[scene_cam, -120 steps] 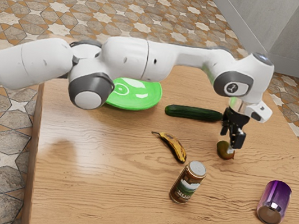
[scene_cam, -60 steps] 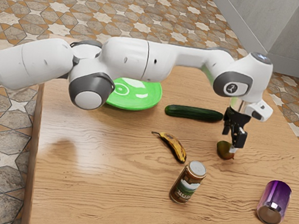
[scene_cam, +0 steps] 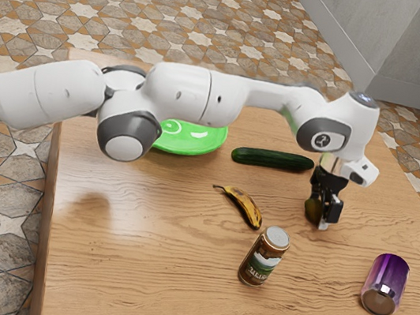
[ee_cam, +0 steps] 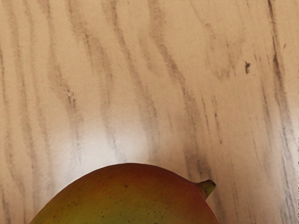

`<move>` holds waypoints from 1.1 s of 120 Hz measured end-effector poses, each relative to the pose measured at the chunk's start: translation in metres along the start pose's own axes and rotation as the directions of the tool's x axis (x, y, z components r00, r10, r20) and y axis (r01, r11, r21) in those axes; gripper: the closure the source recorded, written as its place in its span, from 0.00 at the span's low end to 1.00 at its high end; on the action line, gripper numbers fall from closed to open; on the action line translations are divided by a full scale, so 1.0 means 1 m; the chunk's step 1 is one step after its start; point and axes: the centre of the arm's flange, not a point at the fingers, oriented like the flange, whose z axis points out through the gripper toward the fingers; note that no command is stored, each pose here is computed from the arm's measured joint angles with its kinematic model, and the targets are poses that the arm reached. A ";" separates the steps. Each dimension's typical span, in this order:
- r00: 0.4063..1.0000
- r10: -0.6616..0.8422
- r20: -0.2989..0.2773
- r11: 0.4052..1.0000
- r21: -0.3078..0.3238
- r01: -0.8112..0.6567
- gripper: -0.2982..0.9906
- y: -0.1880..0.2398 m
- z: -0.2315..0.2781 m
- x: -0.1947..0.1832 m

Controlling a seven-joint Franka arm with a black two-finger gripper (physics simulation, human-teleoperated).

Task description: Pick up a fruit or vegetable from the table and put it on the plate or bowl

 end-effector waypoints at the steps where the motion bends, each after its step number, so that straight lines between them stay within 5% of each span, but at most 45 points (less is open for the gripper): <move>1: 1.000 0.000 0.000 1.000 -0.001 0.000 0.23 0.000 0.000 0.000; 15: 1.000 0.001 -0.005 1.000 -0.004 -0.001 0.27 0.002 0.003 0.001; 37: 1.000 -0.002 -0.007 1.000 -0.003 0.002 0.45 0.001 0.007 0.001; 55: 1.000 0.001 -0.008 1.000 0.001 -0.001 0.46 0.005 0.003 0.001; 92: 0.998 -0.023 -0.062 0.997 0.065 0.027 0.47 -0.009 -0.148 -0.023; 107: 0.992 -0.121 0.025 0.986 0.118 0.117 0.47 -0.053 -0.180 -0.068; 132: 0.961 -0.266 0.078 0.960 0.108 0.257 0.47 -0.119 -0.236 -0.181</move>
